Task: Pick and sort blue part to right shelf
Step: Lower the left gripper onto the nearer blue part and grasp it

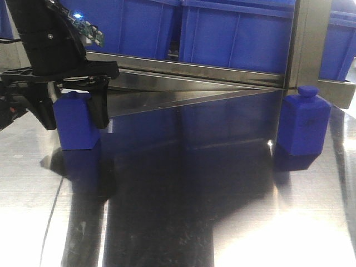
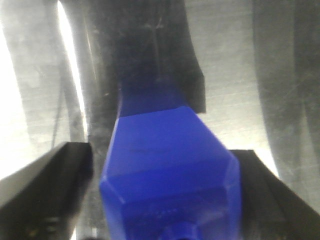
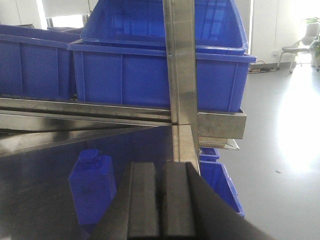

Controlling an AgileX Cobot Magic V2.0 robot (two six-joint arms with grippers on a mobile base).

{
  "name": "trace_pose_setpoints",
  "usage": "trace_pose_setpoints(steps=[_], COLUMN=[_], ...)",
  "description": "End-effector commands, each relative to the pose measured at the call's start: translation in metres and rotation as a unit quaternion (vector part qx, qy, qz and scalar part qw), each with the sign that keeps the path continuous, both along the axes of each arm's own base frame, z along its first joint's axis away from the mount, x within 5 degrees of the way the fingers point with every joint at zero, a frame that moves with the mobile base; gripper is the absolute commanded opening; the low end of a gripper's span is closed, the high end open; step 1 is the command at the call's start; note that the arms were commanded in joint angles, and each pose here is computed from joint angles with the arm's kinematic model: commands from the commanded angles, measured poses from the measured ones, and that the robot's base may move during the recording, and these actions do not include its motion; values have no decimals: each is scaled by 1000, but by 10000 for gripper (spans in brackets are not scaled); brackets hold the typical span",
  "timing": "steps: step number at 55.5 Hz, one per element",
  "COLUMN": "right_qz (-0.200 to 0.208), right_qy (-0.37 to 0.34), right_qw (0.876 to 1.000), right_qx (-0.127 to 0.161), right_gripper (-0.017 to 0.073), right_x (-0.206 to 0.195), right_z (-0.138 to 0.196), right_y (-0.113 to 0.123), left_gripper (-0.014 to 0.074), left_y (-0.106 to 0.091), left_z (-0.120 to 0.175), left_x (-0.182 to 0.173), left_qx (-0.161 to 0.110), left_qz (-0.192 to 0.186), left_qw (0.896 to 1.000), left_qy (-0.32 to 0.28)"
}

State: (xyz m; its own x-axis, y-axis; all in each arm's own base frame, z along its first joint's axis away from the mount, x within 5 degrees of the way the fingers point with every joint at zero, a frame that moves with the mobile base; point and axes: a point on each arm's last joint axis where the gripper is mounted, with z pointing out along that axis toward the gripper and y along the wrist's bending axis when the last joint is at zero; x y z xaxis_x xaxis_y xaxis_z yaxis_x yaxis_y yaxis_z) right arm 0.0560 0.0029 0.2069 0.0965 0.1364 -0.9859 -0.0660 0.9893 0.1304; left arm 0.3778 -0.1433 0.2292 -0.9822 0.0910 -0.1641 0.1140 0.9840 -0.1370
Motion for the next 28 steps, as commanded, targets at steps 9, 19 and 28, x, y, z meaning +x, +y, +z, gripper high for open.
trace_pose_setpoints(steps=[9,19,28], right_qz=[-5,-5,-5], right_qy=[-59,-59,-59], right_qw=[998,998,998], right_qx=[4,4,4], right_gripper=[55,55,55], right_x=[-3,-3,-3], right_z=[12,12,12], right_y=[-1,-1,-1], left_gripper=[333,280,280], left_y=[-3,-3,-2], left_z=[30,30,38], left_x=[-1,-1,-5], left_qx=[-25,-23,-23], left_qz=[7,6,5], left_qw=[999,999,999], left_qy=[-42,-42,-43])
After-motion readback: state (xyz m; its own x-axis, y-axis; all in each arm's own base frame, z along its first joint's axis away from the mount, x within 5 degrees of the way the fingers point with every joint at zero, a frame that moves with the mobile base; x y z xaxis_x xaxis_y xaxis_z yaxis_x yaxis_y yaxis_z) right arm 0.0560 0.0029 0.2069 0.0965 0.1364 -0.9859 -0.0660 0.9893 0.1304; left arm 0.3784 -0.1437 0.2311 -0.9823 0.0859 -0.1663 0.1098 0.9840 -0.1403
